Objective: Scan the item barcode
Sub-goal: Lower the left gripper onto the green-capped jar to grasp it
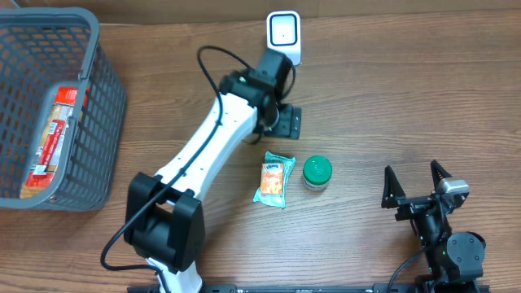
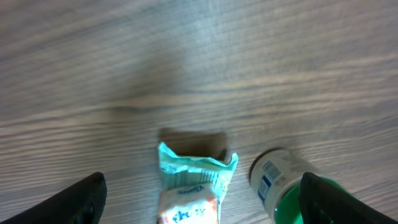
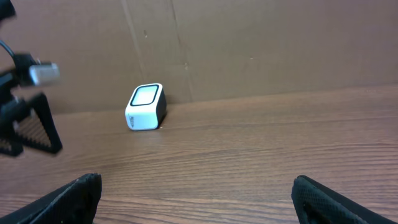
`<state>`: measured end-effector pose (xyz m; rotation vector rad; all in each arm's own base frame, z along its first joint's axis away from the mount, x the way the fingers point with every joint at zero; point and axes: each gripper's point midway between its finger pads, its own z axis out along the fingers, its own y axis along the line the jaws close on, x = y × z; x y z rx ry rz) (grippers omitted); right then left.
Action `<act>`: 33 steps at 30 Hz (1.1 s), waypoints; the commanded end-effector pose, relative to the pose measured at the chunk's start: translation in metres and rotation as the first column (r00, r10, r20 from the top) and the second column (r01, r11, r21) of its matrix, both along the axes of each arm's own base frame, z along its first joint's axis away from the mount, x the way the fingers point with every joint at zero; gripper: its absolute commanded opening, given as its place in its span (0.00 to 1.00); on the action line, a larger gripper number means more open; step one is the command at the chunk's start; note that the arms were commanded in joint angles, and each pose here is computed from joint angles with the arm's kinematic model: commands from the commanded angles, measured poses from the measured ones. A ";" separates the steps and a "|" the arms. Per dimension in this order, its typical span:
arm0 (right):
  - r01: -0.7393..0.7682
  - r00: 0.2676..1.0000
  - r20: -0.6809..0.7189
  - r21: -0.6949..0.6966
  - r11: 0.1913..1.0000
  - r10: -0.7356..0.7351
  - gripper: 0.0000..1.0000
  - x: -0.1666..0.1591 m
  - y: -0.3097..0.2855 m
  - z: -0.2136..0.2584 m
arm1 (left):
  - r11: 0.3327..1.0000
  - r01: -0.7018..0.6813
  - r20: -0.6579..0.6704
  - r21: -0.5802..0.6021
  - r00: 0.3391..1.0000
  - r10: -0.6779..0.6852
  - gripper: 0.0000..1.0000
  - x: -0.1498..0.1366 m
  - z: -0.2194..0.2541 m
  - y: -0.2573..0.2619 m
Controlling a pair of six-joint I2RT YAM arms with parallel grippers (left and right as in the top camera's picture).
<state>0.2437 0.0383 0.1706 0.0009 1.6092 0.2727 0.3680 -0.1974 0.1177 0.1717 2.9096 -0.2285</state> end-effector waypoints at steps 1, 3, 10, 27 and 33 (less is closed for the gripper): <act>0.012 1.000 -0.005 -0.003 1.000 -0.013 1.00 0.001 -0.003 -0.004 | 0.997 0.072 -0.032 0.008 0.997 -0.072 0.90 -0.020 -0.025 -0.014; 0.012 1.000 -0.005 -0.003 1.000 -0.013 1.00 0.001 -0.003 -0.004 | 0.995 0.099 -0.037 -0.025 0.994 -0.100 0.90 -0.026 -0.031 -0.026; 0.012 1.000 -0.005 -0.003 1.000 -0.013 1.00 0.001 -0.003 -0.004 | 0.985 0.159 0.014 -0.073 0.987 -0.158 0.95 -0.028 -0.031 -0.055; 0.012 1.000 -0.005 -0.003 1.000 -0.013 1.00 0.001 -0.003 -0.004 | 0.960 0.201 0.028 -0.194 0.979 -0.200 1.00 -0.027 0.002 -0.082; 0.013 1.000 -0.005 -0.003 1.000 -0.013 1.00 0.001 -0.003 -0.004 | 0.951 0.233 0.005 -0.204 0.972 -0.237 1.00 -0.041 0.000 -0.093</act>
